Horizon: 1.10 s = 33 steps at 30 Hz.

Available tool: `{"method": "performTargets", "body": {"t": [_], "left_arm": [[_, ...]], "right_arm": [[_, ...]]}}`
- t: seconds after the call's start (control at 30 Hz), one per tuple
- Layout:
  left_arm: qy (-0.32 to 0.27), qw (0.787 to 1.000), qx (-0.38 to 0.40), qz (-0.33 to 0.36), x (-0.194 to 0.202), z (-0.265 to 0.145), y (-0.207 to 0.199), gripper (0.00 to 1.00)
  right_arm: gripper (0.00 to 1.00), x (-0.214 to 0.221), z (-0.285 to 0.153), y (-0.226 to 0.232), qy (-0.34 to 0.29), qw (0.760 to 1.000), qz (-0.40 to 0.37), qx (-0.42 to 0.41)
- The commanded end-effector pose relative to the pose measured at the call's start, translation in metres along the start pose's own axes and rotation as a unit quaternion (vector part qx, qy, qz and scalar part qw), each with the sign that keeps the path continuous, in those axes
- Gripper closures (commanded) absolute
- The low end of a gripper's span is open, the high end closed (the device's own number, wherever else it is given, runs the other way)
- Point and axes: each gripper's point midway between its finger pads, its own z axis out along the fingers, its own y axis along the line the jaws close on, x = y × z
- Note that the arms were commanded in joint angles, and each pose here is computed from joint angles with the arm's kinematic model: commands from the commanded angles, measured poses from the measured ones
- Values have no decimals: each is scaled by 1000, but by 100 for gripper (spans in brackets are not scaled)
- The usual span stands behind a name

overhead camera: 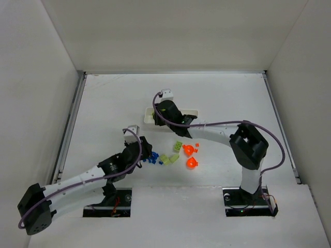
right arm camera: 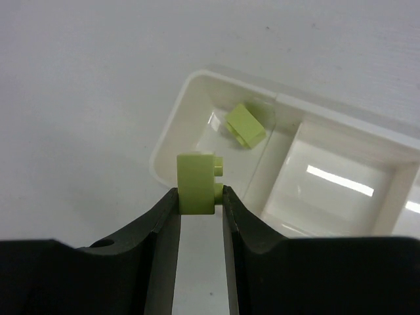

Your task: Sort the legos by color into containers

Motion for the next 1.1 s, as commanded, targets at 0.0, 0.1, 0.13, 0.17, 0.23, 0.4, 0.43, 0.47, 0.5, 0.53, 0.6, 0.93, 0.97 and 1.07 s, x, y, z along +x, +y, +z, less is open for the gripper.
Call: {"method": "performTargets", "body": {"t": [0.0,0.1,0.13,0.17,0.23,0.4,0.43,0.47,0.5,0.53,0.6,0.93,0.97,1.07], "left_arm": [[-1,1000,-8,-5,15,-12,7,62],[15,1000,11,2,32,-17,-2,60],[21,1000,16,9,37,-17,-6,59],[25,999,22,18,41,-18,-12,58],[31,998,44,41,49,-19,-29,56],[43,990,80,106,64,-21,-58,54],[49,988,86,116,68,-22,-61,53],[53,987,90,123,71,-22,-64,53],[59,985,93,132,76,-24,-67,53],[63,984,97,137,80,-26,-69,52],[68,982,100,147,87,-27,-72,50],[45,991,50,119,67,-12,-75,49],[49,990,45,125,69,-9,-74,49],[68,987,36,142,79,-3,-73,47]], "right_arm": [[71,-24,10,18,-21,1000,9,-13],[60,-23,13,20,-16,1000,15,-14],[54,-26,11,21,-20,1000,17,-15],[47,-31,7,21,-25,999,21,-17],[40,-41,-3,19,-36,999,26,-20],[40,-51,-38,-2,-56,998,30,-11],[41,-47,-44,-5,-56,998,28,-10],[41,-44,-50,-8,-57,998,27,-11],[41,-37,-58,-16,-57,998,27,-7],[41,-33,-61,-21,-57,998,28,-3],[41,-19,-69,-30,-56,998,30,0],[41,28,-87,-38,-41,998,42,-11],[41,30,-91,-39,-42,998,45,-13],[38,40,-103,-40,-36,998,47,-19]]}}
